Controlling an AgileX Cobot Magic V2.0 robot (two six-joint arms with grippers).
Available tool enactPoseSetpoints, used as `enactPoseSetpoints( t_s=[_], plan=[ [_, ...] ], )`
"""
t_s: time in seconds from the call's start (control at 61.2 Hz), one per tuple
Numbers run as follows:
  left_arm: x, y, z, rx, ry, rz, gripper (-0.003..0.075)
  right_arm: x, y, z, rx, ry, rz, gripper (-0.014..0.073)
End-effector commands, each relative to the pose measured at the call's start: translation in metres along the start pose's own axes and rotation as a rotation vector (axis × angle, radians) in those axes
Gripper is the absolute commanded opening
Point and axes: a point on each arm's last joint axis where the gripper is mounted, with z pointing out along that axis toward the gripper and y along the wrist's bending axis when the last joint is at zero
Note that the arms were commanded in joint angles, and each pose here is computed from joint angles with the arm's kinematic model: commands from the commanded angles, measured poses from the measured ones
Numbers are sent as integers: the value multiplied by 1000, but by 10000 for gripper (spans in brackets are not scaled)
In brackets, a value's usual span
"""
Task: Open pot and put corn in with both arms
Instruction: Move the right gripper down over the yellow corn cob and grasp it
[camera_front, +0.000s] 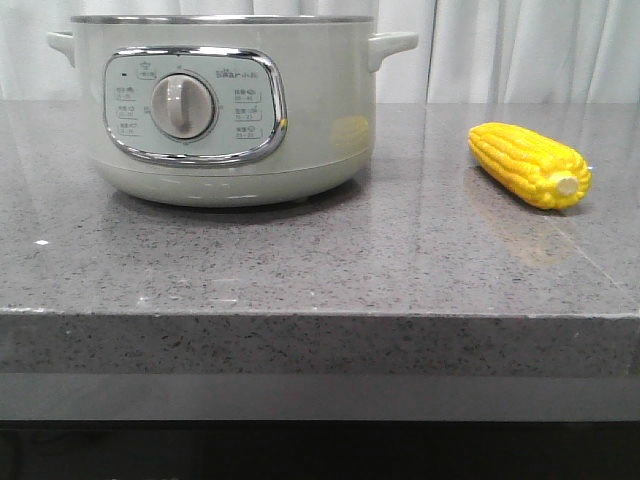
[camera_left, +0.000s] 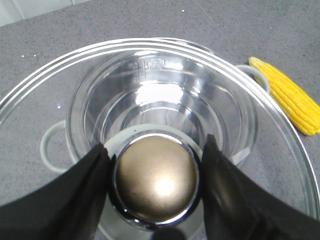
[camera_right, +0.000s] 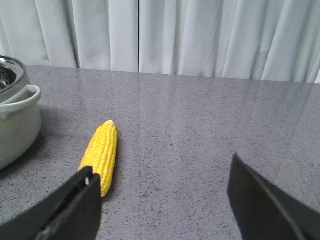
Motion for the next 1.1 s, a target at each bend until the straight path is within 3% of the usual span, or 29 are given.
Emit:
enactPoseSetpoints(
  t_s=[0.0, 0.343, 0.54, 0.801, 1.079],
  plan=[
    [-1, -3, -43, -8, -219, 2, 221, -15, 0, 1, 4, -86, -10, 511],
    [80, 1, -76, -103, -257, -68, 221, -14, -1, 1, 4, -81, -10, 511],
    [125, -1, -77, -98, -241, -114, 221, -14, -1, 3, 4, -73, -10, 511],
    [150, -3, -78, -89, -274, -116, 221, -9, -2, 35, 6, 48, -3, 511],
    [151, -3, -86, -88, -316, -115, 221, -19, -2, 112, -22, 312, 85, 511]
  ],
)
